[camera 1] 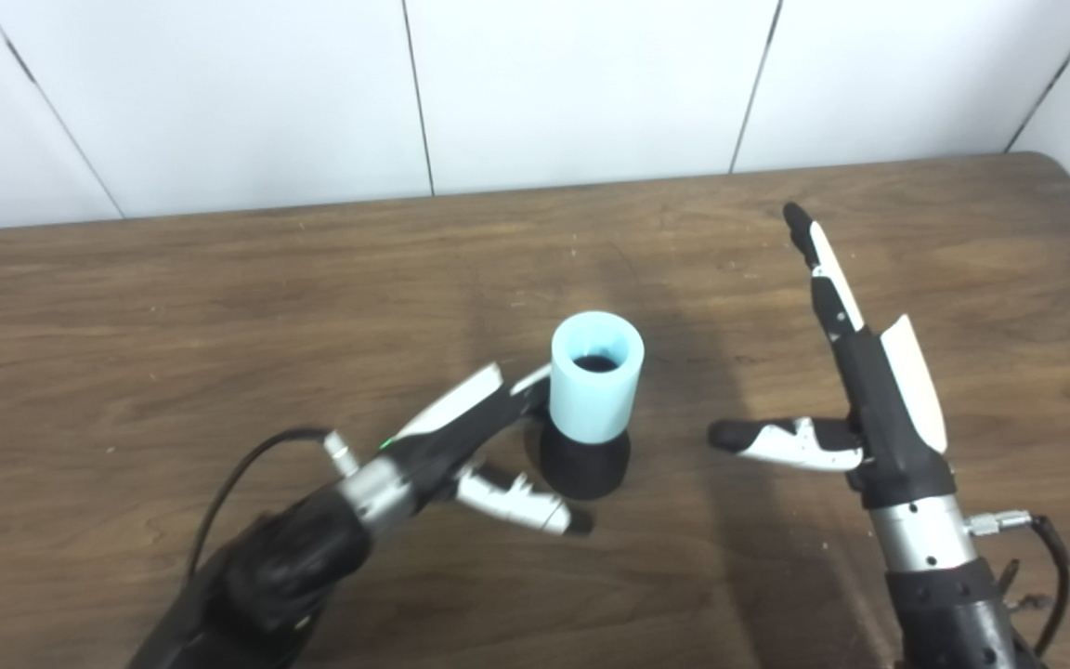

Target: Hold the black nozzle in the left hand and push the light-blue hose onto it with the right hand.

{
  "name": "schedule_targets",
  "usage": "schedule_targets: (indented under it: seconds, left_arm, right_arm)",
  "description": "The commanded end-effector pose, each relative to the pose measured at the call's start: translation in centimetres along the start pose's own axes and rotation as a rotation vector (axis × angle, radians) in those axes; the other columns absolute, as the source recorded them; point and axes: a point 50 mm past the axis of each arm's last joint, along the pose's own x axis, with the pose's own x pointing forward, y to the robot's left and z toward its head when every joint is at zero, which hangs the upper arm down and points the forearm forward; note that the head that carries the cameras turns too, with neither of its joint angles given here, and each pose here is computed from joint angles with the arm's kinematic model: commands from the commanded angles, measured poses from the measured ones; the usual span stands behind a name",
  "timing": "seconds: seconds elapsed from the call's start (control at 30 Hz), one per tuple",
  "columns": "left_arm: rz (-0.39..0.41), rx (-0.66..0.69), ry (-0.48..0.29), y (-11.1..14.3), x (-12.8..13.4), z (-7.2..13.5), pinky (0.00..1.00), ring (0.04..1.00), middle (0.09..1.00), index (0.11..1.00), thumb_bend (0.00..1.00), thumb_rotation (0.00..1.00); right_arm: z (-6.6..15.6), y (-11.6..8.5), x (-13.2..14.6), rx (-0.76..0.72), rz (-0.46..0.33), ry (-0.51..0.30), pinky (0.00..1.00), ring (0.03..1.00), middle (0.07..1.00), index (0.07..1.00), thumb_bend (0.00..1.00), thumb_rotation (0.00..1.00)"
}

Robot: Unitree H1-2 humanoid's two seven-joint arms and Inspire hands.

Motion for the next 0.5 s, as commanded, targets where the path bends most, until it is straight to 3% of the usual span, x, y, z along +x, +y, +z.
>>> schedule_targets:
  seconds: [0.0, 0.1, 0.17, 0.23, 0.33, 0.37, 0.47]
  left_arm:
    - [0.112, 0.009, -0.045, 2.1, -1.5, 1.3, 0.97, 0.984, 0.987, 1.0, 0.75, 0.32]
    - [0.261, -0.062, -0.061, 2.3, -3.9, 2.1, 0.94, 0.984, 0.998, 1.0, 0.73, 0.27]
    - [0.45, -0.145, -0.06, 0.8, -5.9, 1.9, 0.9, 0.976, 1.0, 1.0, 0.74, 0.28]
    - [0.562, -0.198, -0.056, -0.3, -6.9, 1.5, 0.88, 0.97, 1.0, 1.0, 0.75, 0.31]
    - [0.727, -0.307, -0.045, -2.6, -7.1, -0.1, 0.93, 0.98, 1.0, 1.0, 0.78, 0.46]
    - [0.764, -0.363, -0.044, -3.1, -6.8, -0.7, 0.96, 0.992, 1.0, 1.0, 0.78, 0.54]
    - [0.789, -0.466, -0.057, -3.4, -6.2, -1.3, 1.0, 0.999, 1.0, 1.0, 0.78, 0.61]
  right_arm:
    - [0.0, 1.3, -0.9, 0.155, -0.04, 0.061, 1.0, 1.0, 1.0, 1.0, 0.85, 0.71]
    - [-0.9, 2.4, -1.3, 0.34, -0.052, 0.155, 1.0, 1.0, 1.0, 1.0, 0.81, 0.71]
    - [-0.8, 3.2, -1.5, 0.471, -0.058, 0.224, 1.0, 1.0, 1.0, 1.0, 0.79, 0.7]
    - [-0.8, 3.6, -1.7, 0.536, -0.058, 0.264, 1.0, 1.0, 1.0, 1.0, 0.77, 0.7]
    - [-1.9, 4.0, -1.9, 0.592, -0.02, 0.298, 1.0, 1.0, 1.0, 1.0, 0.77, 0.75]
    - [-2.4, 4.0, -1.8, 0.603, 0.0, 0.3, 1.0, 1.0, 1.0, 1.0, 0.75, 0.79]
    - [-2.9, 3.8, -1.4, 0.613, 0.022, 0.298, 1.0, 1.0, 1.0, 1.0, 0.7, 0.84]
